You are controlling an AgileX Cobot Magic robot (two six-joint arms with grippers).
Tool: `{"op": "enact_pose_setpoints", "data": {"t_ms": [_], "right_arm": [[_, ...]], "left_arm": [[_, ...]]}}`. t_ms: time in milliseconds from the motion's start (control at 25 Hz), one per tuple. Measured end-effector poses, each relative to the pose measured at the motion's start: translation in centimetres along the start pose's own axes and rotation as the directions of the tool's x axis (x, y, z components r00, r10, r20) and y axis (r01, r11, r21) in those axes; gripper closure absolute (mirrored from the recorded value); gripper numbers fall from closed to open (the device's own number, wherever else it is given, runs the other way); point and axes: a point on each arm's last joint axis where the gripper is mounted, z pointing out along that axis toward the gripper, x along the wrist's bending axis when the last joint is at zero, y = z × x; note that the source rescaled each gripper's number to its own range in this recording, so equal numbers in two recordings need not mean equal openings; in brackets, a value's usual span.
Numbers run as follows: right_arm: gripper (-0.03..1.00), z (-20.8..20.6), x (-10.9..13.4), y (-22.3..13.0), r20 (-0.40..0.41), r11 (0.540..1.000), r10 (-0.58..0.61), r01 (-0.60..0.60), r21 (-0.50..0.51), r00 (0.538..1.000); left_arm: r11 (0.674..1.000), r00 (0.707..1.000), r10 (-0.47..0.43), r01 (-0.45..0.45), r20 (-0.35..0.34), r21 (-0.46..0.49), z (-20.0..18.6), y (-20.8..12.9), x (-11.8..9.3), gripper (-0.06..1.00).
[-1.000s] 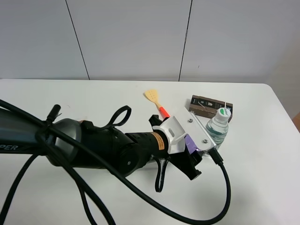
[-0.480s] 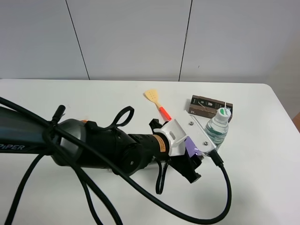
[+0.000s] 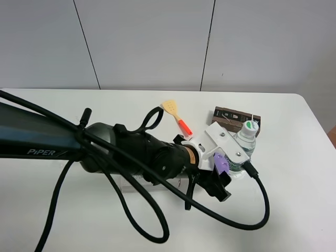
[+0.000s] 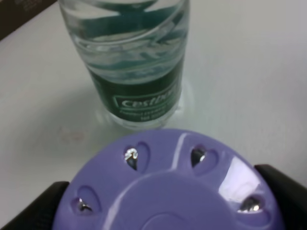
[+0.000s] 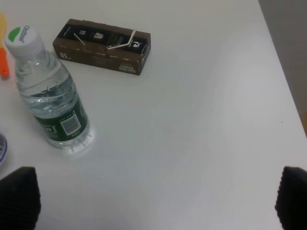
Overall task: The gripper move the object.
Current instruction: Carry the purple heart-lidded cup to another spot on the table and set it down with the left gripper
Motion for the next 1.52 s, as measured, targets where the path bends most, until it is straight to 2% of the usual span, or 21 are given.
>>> {"op": "enact_pose_setpoints", "data": {"t_ms": [560, 680, 760, 1000, 1160, 1400, 1520], "right_arm": [[-0.03, 0.0, 0.0, 0.0, 0.000, 1.000, 0.000, 0.000, 0.000, 1.000], [-0.03, 0.0, 0.0, 0.0, 0.000, 1.000, 0.000, 0.000, 0.000, 1.000], [-0.03, 0.0, 0.0, 0.0, 0.000, 1.000, 0.000, 0.000, 0.000, 1.000], [-0.03, 0.0, 0.0, 0.0, 0.000, 1.000, 0.000, 0.000, 0.000, 1.000], [-0.03, 0.0, 0.0, 0.0, 0.000, 1.000, 0.000, 0.000, 0.000, 1.000], [-0.03, 0.0, 0.0, 0.0, 0.000, 1.000, 0.000, 0.000, 0.000, 1.000], [-0.03, 0.0, 0.0, 0.0, 0.000, 1.000, 0.000, 0.000, 0.000, 1.000]], "left_arm": [[0.975, 0.984, -0.174, 0.167, 0.036, 0.147, 0.1, -0.5, -0.4, 0.91], [0.964, 0.972, -0.233, 0.226, 0.037, 0.141, 0.0, 0.2, -0.5, 0.91], [0.949, 0.955, -0.293, 0.287, 0.034, 0.132, 0.1, 0.7, -0.5, 0.91], [0.857, 0.866, -0.501, 0.497, -0.012, 0.138, 1.4, 0.0, -0.4, 0.91], [0.827, 0.833, -0.553, 0.552, -0.025, 0.110, 2.0, -0.2, -0.3, 0.91], [0.748, 0.752, -0.658, 0.659, -0.039, 0.081, 2.6, -0.5, -0.1, 0.91], [0.719, 0.723, -0.689, 0.690, -0.046, 0.076, 3.0, -0.7, -0.1, 0.91]]}}
